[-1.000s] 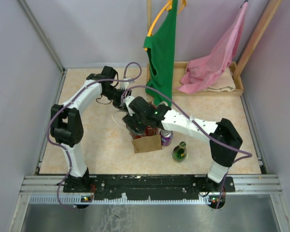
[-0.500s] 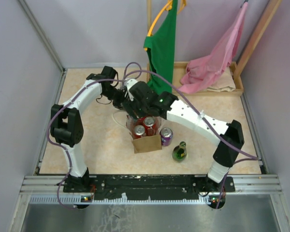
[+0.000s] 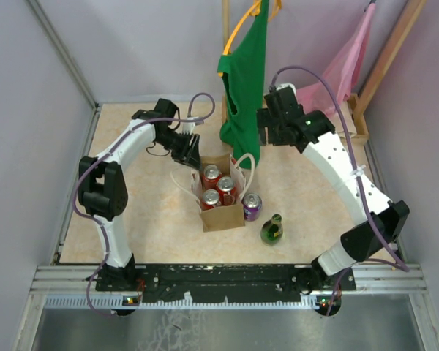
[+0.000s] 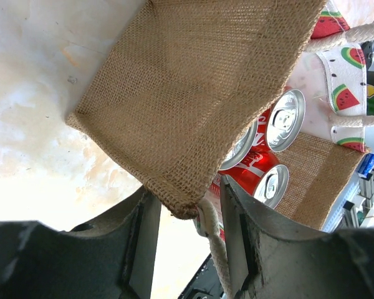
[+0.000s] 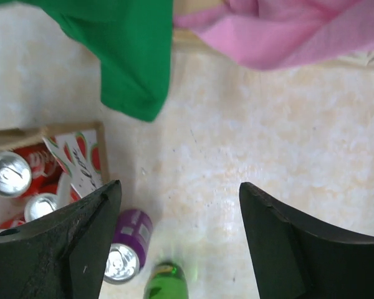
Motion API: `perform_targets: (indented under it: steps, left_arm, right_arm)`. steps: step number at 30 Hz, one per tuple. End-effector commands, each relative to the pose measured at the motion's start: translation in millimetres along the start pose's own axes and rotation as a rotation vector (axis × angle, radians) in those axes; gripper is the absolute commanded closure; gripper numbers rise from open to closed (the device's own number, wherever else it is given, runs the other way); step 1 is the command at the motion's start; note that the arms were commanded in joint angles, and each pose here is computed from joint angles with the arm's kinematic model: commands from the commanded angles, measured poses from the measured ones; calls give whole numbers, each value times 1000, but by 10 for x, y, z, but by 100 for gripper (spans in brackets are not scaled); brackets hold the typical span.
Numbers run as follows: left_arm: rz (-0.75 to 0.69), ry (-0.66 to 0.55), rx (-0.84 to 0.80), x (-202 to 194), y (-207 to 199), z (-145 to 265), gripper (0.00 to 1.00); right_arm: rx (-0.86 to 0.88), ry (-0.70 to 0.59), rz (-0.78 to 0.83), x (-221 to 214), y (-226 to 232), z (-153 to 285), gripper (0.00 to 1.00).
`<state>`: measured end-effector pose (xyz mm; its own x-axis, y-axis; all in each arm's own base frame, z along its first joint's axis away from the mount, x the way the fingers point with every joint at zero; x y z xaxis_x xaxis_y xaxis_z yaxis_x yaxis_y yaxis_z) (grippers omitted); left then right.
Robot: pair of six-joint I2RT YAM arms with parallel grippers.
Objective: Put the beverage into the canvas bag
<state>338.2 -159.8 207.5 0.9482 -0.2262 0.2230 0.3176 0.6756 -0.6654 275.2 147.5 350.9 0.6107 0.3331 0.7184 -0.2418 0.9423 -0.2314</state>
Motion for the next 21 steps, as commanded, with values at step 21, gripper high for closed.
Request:
perform_targets:
  steps: [21]
  left_arm:
    - [-23, 3, -7, 51, -24, -12, 52]
  right_arm:
    - [459, 407, -49, -993, 549, -232, 21]
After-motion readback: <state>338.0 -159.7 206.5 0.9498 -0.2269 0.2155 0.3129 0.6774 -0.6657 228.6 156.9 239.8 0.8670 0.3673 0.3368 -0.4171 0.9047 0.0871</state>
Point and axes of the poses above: each gripper's point midway between its finger pads, its own z axis back along the fingers, its own y axis along the line the jaws close on, x = y × z, the point moved 10 cm from there along z, back along the fingers, and after that the axes turned 15 degrees about z, right-handed, at the moved point
